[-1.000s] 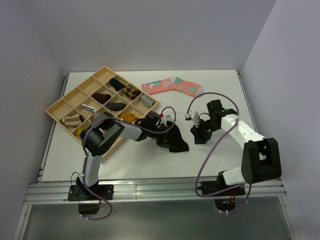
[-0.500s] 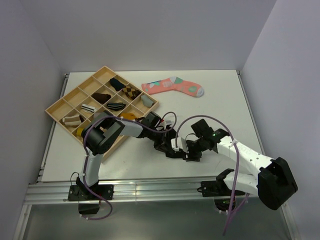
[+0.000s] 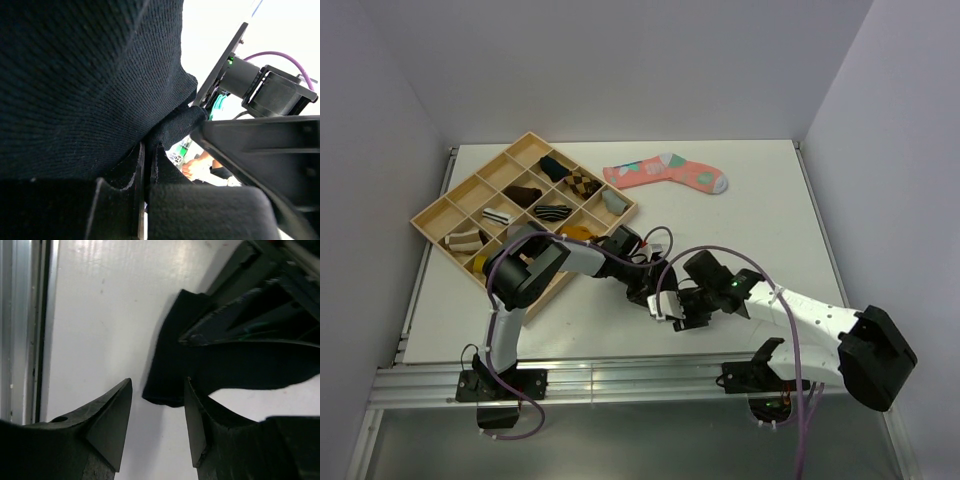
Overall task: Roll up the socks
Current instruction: Roll the sock at the center of the board.
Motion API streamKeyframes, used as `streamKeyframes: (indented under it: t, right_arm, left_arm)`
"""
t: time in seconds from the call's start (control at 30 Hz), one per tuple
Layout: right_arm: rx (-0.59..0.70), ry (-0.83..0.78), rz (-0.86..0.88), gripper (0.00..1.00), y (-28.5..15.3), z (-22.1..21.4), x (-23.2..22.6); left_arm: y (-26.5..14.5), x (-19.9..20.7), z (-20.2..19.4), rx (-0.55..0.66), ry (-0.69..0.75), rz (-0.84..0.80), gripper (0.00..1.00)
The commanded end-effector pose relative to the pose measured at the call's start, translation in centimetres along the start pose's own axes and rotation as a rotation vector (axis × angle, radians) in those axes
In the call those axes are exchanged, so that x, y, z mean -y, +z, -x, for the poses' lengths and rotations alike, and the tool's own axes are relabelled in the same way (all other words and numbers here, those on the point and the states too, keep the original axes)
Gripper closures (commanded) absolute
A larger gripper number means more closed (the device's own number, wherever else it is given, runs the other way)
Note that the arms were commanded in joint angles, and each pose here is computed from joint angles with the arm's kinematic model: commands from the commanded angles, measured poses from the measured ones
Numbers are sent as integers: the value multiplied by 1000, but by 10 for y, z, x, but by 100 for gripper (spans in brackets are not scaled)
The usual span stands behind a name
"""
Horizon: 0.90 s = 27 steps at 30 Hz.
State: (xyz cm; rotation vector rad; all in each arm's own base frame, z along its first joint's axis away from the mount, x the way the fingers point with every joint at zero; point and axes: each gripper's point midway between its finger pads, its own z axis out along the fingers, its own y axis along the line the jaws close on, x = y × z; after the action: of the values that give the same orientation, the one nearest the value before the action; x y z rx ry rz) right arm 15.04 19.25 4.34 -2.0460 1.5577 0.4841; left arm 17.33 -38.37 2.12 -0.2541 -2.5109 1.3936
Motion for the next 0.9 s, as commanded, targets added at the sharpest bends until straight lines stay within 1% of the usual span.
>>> streamKeyframes:
  t: [0.0, 0.17, 0.4, 0.43, 0.5, 0.53, 0.57, 0.6, 0.63, 0.7, 0.73, 0.83, 0.87]
  right_arm:
    - [-38, -26, -11, 48, 10, -5, -1]
    - [-77, -43, 5, 49, 22, -12, -6]
    - [-103, -34, -46, 55, 32, -20, 2]
    - [-117, -29, -48, 61, 33, -23, 2]
    - [-134, -20, -27, 71, 34, -27, -1]
    - [-141, -14, -14, 81, 35, -28, -2]
    - [-141, -9, 0, 83, 35, -27, -4]
    - [-155, -1, 23, 84, 34, -28, -7]
    - [-158, 3, 32, 87, 33, -28, -8]
    - [-171, 9, 31, 89, 29, -30, -9]
    - [-169, 7, 27, 89, 27, -29, -9]
    - [-180, 25, 29, 90, 20, -30, -10]
    - [-180, 31, 29, 90, 18, -29, -10]
  left_arm:
    - [6, -30, -8, -9, -33, 78, 100]
    - [5, -21, -7, -21, -17, 50, 100]
    - [3, -13, -12, -55, 12, 11, 100]
    - [2, -10, -12, -58, 22, 5, 100]
    - [0, -7, -12, -55, 44, 7, 96]
    - [-3, -2, -8, -33, 81, 13, 94]
    - [-6, 1, -5, -17, 101, 18, 91]
    - [-8, -1, 4, 32, 119, 57, 86]
    - [-15, 7, 9, 72, 140, 63, 83]
    - [-24, 19, 22, 151, 183, 53, 76]
    - [-34, 29, 29, 214, 215, 47, 73]
    - [-52, 51, 40, 313, 267, 22, 70]
    - [-56, 51, 46, 349, 269, 37, 70]
